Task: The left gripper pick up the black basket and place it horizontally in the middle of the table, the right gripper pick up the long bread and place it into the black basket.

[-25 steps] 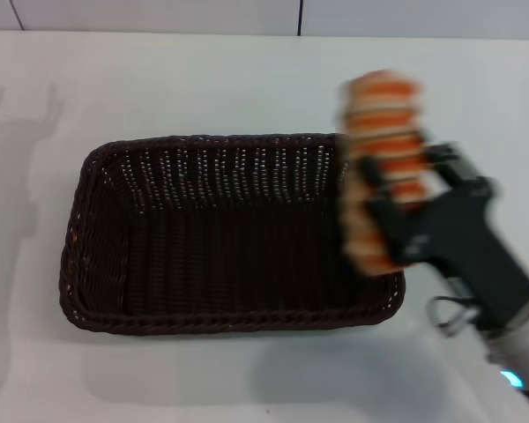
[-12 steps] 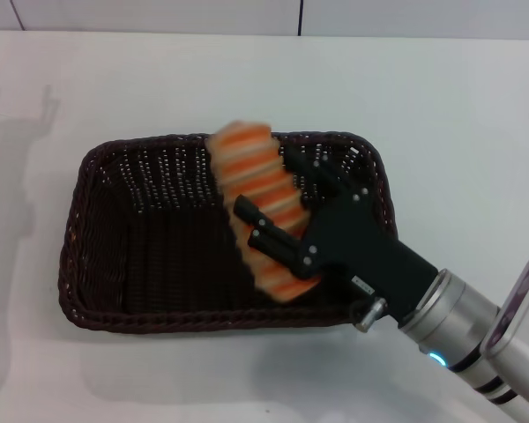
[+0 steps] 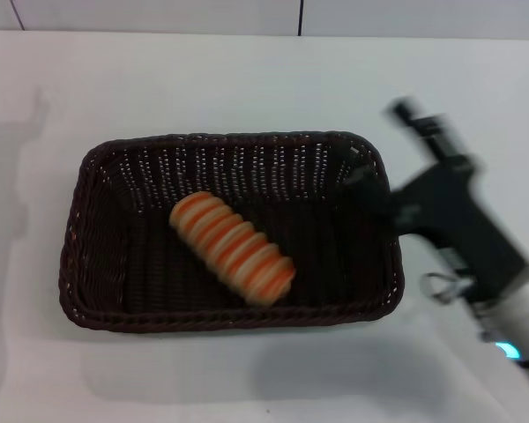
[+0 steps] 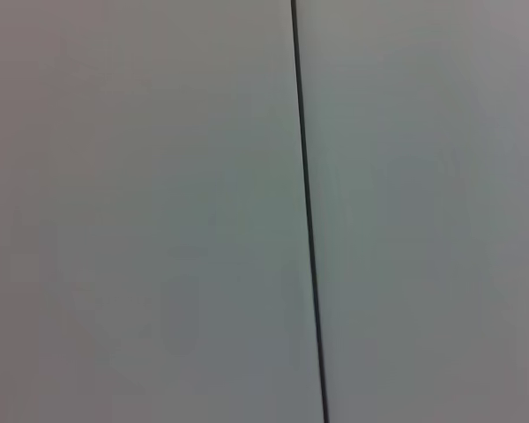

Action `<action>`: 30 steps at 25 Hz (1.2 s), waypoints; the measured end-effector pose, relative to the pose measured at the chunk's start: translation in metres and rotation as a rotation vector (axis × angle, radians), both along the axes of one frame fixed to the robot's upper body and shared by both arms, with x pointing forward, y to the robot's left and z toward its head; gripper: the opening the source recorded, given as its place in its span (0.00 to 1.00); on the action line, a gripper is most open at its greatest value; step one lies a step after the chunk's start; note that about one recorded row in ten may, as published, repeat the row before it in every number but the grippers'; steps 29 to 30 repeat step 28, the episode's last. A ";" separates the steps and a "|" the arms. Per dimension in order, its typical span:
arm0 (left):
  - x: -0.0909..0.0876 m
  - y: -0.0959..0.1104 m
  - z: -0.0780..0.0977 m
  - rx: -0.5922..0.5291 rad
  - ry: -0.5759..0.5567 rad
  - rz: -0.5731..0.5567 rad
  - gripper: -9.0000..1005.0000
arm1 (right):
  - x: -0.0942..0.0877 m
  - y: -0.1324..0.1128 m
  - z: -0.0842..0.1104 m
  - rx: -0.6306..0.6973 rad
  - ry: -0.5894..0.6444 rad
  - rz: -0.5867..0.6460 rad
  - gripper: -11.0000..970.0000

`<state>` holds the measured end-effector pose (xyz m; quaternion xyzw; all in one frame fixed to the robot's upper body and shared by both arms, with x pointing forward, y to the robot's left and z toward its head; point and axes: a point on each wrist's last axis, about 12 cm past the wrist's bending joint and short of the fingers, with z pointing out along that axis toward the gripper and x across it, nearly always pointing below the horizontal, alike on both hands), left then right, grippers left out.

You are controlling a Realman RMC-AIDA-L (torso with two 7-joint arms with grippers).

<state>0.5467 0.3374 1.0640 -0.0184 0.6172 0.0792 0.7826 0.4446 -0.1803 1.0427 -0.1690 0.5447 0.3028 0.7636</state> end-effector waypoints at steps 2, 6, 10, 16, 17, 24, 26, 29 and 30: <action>-0.001 0.001 -0.001 -0.001 0.004 0.005 0.78 | -0.007 -0.020 0.001 0.040 -0.023 -0.139 0.85; -0.003 0.003 -0.003 -0.001 0.010 0.012 0.78 | -0.026 -0.060 0.000 0.081 -0.061 -0.423 0.85; -0.007 0.004 -0.008 0.000 0.029 0.020 0.78 | -0.041 -0.092 -0.005 0.122 -0.049 -0.665 0.85; -0.013 0.005 -0.014 -0.004 0.052 0.031 0.78 | -0.049 -0.112 -0.009 0.137 -0.026 -0.810 0.85; -0.014 0.005 -0.015 -0.005 0.053 0.034 0.78 | -0.049 -0.113 -0.009 0.136 -0.024 -0.817 0.85; -0.021 0.009 -0.022 -0.020 0.076 0.045 0.78 | -0.047 -0.116 -0.011 0.114 -0.018 -0.820 0.85; -0.022 0.009 -0.022 -0.040 0.075 0.041 0.78 | -0.046 -0.117 -0.011 0.114 -0.019 -0.824 0.85; -0.023 0.009 -0.023 -0.042 0.077 0.032 0.78 | -0.046 -0.117 -0.011 0.109 -0.022 -0.826 0.85; -0.023 0.009 -0.023 -0.042 0.077 0.032 0.78 | -0.046 -0.117 -0.011 0.109 -0.022 -0.826 0.85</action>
